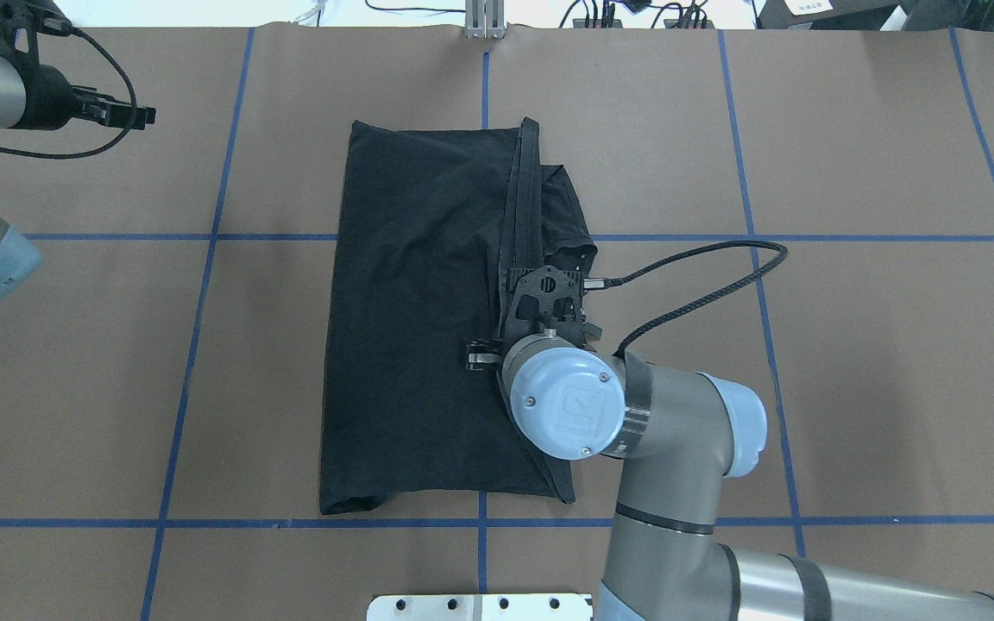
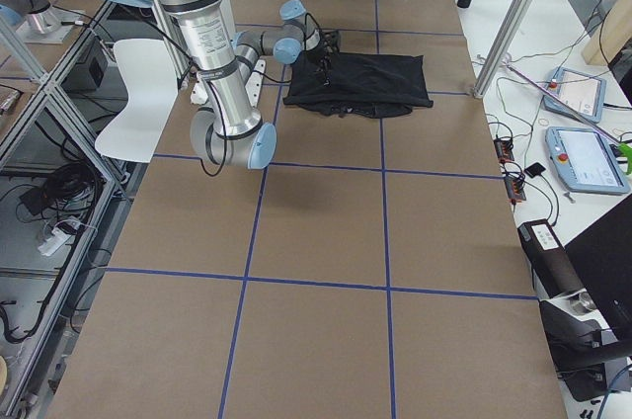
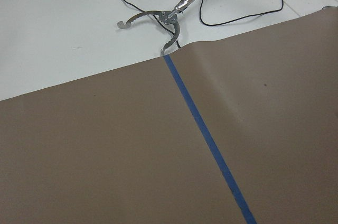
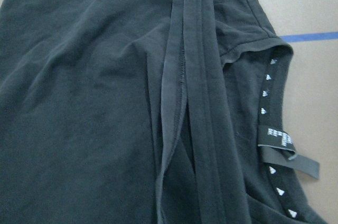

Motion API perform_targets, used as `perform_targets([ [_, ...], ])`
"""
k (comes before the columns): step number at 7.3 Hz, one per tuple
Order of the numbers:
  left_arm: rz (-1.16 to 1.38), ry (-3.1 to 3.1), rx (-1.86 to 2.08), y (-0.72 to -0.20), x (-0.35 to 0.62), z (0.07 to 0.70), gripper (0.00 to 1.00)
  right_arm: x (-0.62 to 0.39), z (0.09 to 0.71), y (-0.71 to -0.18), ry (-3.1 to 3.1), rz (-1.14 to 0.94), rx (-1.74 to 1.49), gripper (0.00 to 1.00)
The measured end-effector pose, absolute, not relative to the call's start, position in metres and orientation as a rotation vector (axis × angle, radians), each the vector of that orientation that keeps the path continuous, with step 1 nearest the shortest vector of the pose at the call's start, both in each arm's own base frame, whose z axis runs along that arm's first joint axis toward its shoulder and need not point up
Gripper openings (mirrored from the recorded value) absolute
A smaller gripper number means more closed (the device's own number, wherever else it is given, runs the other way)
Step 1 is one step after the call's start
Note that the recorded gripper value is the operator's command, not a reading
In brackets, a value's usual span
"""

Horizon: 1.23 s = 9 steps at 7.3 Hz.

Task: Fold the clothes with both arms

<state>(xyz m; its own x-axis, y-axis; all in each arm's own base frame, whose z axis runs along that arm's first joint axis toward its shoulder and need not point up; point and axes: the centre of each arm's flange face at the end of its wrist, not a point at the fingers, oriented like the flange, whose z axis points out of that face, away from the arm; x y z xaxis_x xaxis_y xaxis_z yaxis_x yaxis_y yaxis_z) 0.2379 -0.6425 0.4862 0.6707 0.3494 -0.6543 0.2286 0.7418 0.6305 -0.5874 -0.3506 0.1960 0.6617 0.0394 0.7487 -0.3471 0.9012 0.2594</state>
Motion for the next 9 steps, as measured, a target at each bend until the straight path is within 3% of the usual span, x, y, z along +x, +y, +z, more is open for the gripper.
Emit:
perform_targets([
  [1,0.076,0.854,0.755,-0.642,0.238,0.486,1.0,-0.609,0.191,-0.364,-0.795,0.227,0.4,0.51],
  [3,0.075,0.853,0.754,-0.642,0.238,0.487,1.0,-0.626,0.195,-0.375,-0.75,0.18,0.374,0.25],
  [4,0.075,0.854,0.754,-0.642,0.238,0.487,1.0,-0.627,0.198,-0.376,-0.734,0.16,0.36,0.08],
  [5,0.075,0.854,0.755,-0.642,0.238,0.487,1.0,-0.628,0.2,-0.376,-0.724,0.149,0.35,0.0],
  [9,0.075,0.851,0.751,-0.643,0.239,0.489,1.0,-0.603,0.211,-0.38,-0.709,0.109,0.345,0.0],
])
